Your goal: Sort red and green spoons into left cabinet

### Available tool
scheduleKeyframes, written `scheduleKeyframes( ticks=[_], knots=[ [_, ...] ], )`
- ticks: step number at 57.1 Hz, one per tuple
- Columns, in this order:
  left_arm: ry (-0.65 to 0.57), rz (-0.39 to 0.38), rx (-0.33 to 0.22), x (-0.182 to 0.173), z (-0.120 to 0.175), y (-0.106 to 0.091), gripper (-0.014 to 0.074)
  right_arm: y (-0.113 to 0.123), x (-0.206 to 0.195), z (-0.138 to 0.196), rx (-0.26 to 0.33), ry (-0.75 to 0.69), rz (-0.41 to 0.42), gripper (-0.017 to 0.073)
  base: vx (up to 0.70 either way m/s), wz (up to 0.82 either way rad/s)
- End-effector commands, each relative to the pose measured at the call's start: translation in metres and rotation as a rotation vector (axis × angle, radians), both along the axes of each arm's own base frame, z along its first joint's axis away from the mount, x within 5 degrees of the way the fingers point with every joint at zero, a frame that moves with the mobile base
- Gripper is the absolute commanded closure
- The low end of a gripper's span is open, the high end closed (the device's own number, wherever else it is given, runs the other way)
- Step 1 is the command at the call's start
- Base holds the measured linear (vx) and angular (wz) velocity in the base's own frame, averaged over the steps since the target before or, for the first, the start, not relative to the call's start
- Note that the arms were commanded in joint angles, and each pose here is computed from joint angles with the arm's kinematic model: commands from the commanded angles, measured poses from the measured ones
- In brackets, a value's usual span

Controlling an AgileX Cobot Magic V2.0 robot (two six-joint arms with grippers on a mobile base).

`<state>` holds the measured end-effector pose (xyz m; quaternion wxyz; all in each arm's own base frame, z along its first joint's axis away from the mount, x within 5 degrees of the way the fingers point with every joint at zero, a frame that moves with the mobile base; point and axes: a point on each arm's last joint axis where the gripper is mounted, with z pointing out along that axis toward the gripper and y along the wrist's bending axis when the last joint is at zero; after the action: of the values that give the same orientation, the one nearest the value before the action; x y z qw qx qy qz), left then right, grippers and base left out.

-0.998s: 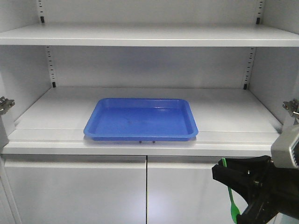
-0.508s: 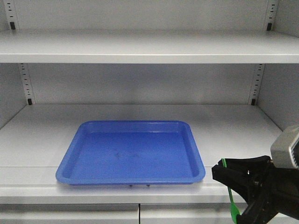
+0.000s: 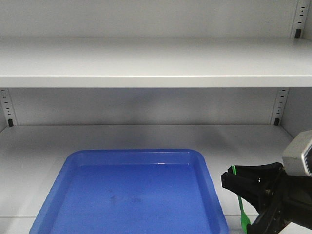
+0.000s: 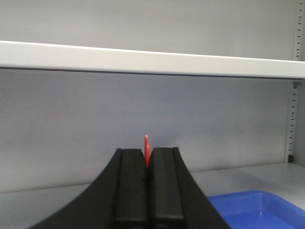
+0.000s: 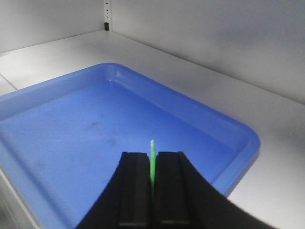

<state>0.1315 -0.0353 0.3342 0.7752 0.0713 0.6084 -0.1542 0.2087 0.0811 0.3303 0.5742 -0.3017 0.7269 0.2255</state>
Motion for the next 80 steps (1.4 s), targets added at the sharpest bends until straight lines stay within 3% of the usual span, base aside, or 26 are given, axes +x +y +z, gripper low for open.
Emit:
scheduleKeyframes(
  ticks=[1, 80],
  knots=[
    [-0.083, -0.029, -0.041, -0.0032, 0.0143, -0.0015, 0.0591, -0.0012, -0.0006, 0.0145, 0.045, -0.038, -0.017, 0.0564, 0.17, -0.01],
    [-0.085, -0.029, -0.041, -0.0033, 0.0144, -0.0015, 0.0591, -0.0008, -0.001, 0.0146, 0.05, -0.034, -0.011, 0.0564, 0.03, 0.0]
  ],
)
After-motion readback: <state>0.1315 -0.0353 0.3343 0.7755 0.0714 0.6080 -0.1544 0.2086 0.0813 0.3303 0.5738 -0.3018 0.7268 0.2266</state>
